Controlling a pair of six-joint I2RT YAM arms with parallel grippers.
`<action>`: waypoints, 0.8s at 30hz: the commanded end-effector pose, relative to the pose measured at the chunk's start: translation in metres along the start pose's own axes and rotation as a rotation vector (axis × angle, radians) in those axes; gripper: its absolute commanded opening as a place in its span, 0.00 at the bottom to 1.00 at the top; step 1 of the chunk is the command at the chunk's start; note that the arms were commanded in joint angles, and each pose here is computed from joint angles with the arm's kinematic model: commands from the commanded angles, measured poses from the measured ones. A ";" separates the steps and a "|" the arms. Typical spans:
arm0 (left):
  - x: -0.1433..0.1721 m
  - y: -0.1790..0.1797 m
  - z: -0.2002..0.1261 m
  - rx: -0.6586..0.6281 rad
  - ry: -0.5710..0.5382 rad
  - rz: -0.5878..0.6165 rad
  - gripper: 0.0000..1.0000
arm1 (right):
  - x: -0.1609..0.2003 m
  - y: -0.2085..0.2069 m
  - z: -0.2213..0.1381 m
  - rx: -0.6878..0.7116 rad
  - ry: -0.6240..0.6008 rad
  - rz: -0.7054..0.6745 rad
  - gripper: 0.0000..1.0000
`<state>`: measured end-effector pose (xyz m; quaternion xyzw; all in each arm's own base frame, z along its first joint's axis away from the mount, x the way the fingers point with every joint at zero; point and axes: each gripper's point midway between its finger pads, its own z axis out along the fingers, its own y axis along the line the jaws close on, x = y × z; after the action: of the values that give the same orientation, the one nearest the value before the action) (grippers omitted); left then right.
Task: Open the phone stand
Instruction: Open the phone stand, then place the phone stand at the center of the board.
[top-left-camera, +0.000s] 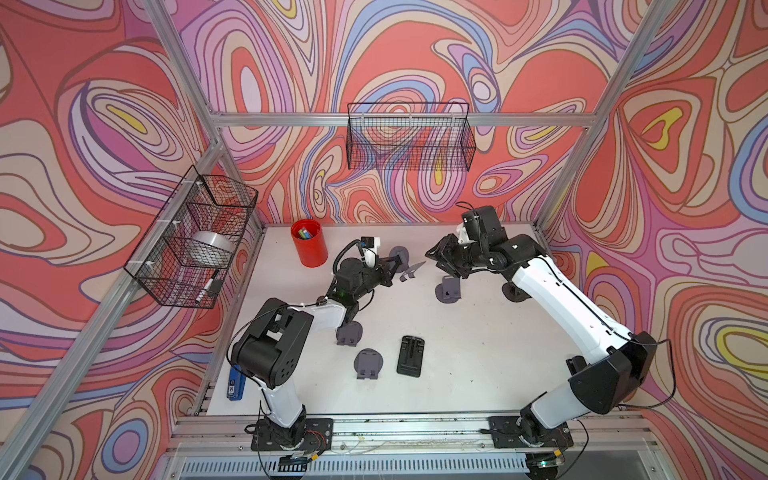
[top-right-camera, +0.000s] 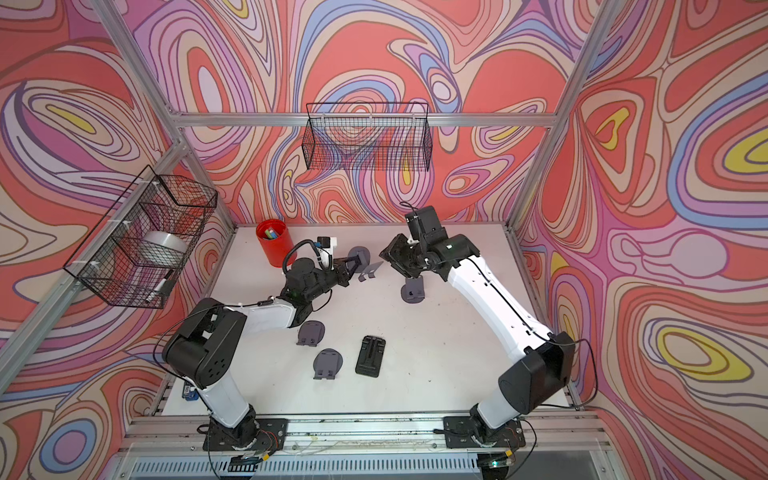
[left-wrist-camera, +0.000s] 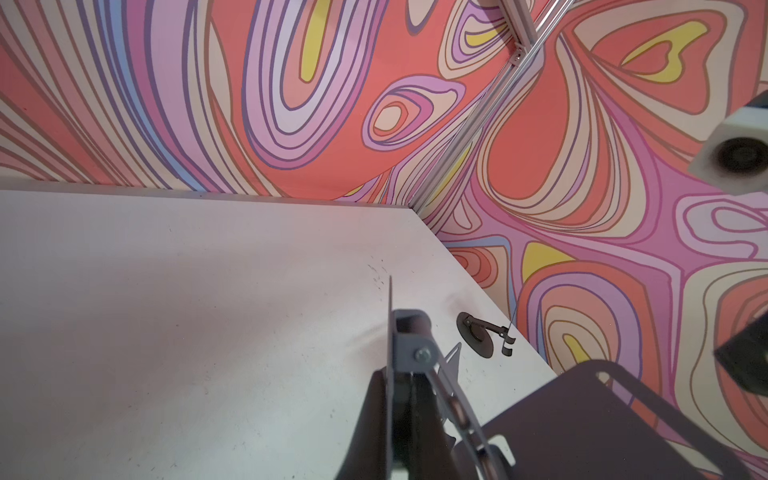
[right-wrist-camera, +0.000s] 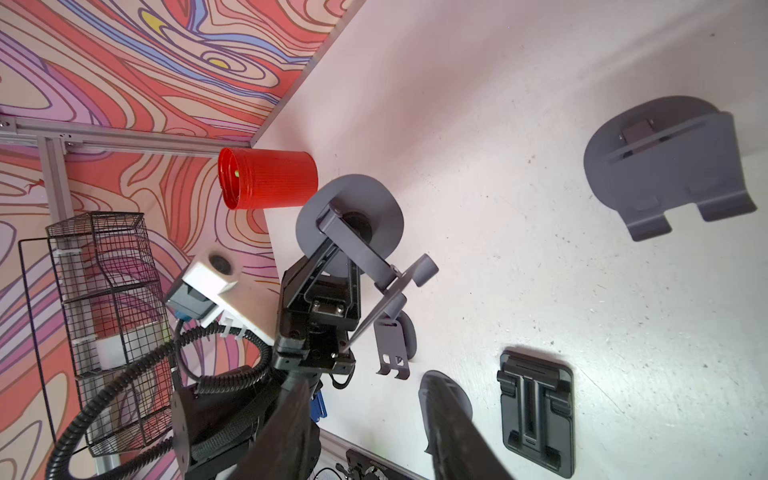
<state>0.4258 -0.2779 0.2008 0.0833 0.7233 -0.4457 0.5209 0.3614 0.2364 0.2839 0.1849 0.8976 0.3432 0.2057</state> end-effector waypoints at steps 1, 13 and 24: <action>-0.017 -0.022 0.010 0.108 -0.023 -0.082 0.00 | -0.003 -0.008 0.007 0.071 -0.016 -0.158 0.43; 0.038 -0.023 0.009 0.026 0.414 -0.347 0.00 | -0.014 -0.003 -0.001 0.070 -0.091 -0.609 0.44; 0.088 0.021 0.024 -0.052 0.481 -0.453 0.00 | -0.020 0.018 -0.037 0.008 -0.181 -0.633 0.45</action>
<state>0.4074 -0.3126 0.1297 0.0240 0.8351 -0.4953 0.2382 0.3686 0.2254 0.3015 -0.0664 0.9055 0.2390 0.3443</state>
